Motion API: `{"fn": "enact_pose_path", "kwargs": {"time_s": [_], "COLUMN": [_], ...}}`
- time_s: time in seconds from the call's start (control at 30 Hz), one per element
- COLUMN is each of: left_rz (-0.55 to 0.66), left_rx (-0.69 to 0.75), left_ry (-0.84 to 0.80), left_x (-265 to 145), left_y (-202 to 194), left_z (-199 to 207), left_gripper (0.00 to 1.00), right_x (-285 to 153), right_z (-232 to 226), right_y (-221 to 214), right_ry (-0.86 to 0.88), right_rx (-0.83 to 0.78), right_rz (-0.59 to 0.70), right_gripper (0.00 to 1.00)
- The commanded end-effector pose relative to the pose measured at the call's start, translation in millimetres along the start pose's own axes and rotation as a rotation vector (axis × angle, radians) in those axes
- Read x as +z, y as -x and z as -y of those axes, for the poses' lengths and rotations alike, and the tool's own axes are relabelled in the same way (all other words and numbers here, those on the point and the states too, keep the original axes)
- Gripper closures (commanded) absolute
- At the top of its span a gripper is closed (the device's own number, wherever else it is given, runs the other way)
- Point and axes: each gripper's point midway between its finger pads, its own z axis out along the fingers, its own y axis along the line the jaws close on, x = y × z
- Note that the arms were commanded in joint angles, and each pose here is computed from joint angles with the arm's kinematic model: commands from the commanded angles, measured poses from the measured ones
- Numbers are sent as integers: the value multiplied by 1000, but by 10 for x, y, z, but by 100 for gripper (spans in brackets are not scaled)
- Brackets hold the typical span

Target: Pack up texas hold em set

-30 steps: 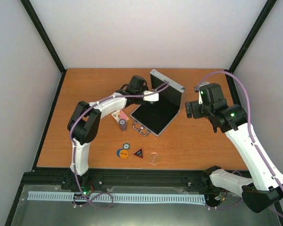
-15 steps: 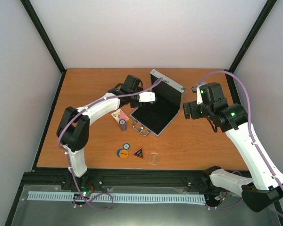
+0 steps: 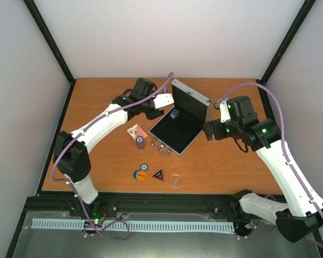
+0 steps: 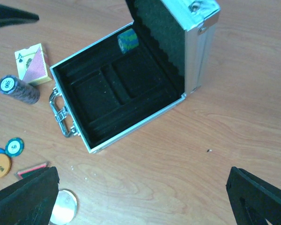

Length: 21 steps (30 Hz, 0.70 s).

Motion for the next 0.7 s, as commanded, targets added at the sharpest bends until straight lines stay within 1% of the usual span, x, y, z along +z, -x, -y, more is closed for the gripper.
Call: {"fn": "enact_pose_path", "kwargs": {"time_s": [0.0,0.03,0.07,0.1,0.13,0.2,0.37,0.5,0.67], "left_rz": [52,65,79,85,93,98,127,152,104], "left_rx": [-131,-146,-167,-191,-216,-267,-454,-579,-730], "left_ry": [71,80,97,114,134,172,249,316,399], "left_x": [-435,-505,-592,-655,-725,-858,-1269,-1632,-2034], "left_y": [179,203,221,227,228,209,175,138,13], "left_z": [-216,-234,-270,-296,-337,-416,-616,-736,-857], "left_gripper": [31,28,21,9,4,0,0,0,0], "right_x": [-29,-19,-17,-11,-6,9,92,188,387], "right_z": [-98,-120,-149,-178,-201,-249,-431,-717,-1147], "right_y": [-121,-143,-155,-166,-169,-180,-255,-293,-287], "right_ry": [69,82,97,112,122,136,136,150,174], "right_rx": [34,38,41,47,55,64,41,-11,-71], "right_rz": [-18,-29,-36,-43,-46,-54,-91,-122,-175], "right_gripper": [0,0,0,0,0,0,0,0,1]}}
